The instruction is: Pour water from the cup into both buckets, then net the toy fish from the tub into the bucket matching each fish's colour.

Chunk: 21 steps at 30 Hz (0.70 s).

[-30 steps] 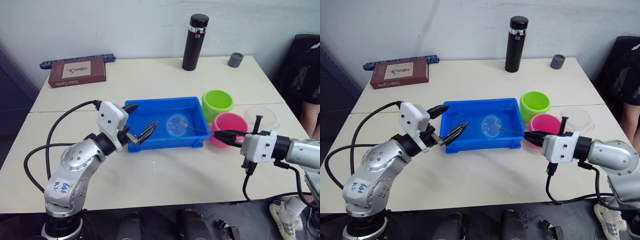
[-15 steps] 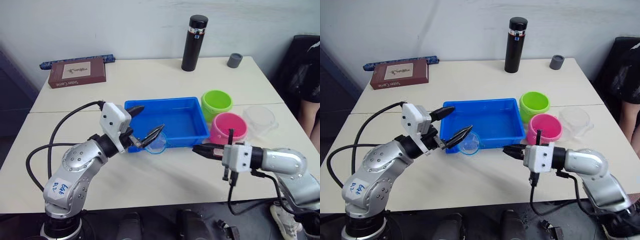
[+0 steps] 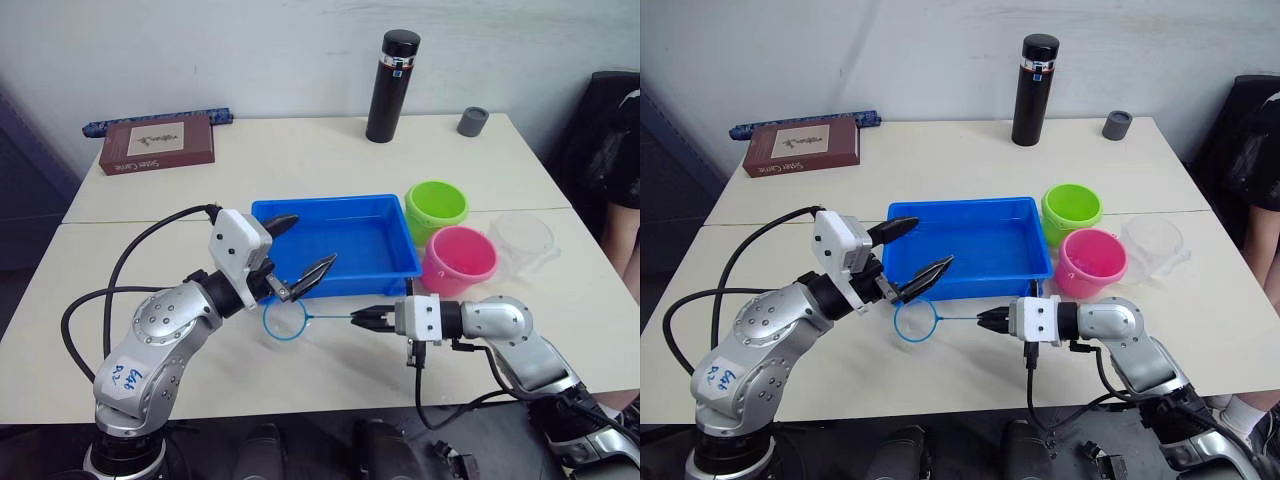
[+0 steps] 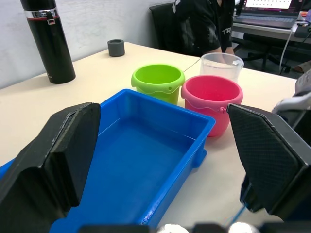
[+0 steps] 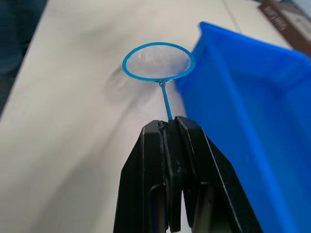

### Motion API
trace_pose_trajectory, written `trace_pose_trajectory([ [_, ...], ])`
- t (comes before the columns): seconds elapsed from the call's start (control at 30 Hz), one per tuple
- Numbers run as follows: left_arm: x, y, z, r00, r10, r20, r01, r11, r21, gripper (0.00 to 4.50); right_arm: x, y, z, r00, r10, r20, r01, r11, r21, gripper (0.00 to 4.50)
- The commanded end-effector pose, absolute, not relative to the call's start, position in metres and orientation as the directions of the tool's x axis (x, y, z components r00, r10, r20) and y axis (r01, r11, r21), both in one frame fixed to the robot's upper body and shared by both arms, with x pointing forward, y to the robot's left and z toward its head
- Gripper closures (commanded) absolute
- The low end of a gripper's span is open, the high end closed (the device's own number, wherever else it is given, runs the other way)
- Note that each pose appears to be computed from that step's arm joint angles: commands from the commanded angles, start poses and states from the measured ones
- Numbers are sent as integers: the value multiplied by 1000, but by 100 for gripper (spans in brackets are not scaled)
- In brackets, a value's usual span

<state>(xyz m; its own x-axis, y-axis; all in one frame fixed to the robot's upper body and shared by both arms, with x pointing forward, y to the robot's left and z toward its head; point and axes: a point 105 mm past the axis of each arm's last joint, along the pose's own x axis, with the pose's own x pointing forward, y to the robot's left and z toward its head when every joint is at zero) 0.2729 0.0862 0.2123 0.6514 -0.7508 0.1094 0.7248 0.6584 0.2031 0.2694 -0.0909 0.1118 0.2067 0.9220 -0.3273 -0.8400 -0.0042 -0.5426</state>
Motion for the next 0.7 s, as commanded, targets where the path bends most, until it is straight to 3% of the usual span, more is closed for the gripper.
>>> trace_pose_trajectory([
  [0.03, 267, 84, 226, 632, -758, 159, 720, 651, 241, 2, 255, -89, 111, 127, 929, -346, -829, -92, -552, 450],
  [0.27, 267, 81, 226, 638, -753, 164, 715, 658, 236, 2, 256, -85, 100, 85, 923, -375, -842, -135, -522, 450],
  [0.33, 267, 82, 226, 639, -751, 164, 714, 659, 235, 0, 258, -85, 98, 82, 922, -379, -840, -141, -524, 366],
  [0.37, 267, 82, 226, 641, -750, 164, 713, 661, 234, 0, 261, -84, 98, 86, 922, -378, -839, -138, -526, 344],
  [0.57, 267, 82, 227, 646, -745, 168, 708, 666, 233, 0, 278, -79, 105, 131, 927, -352, -820, -98, -564, 48],
  [0.7, 268, 81, 227, 644, -746, 170, 709, 666, 232, 0, 285, -84, 109, 161, 923, -349, -810, -79, -581, 48],
])
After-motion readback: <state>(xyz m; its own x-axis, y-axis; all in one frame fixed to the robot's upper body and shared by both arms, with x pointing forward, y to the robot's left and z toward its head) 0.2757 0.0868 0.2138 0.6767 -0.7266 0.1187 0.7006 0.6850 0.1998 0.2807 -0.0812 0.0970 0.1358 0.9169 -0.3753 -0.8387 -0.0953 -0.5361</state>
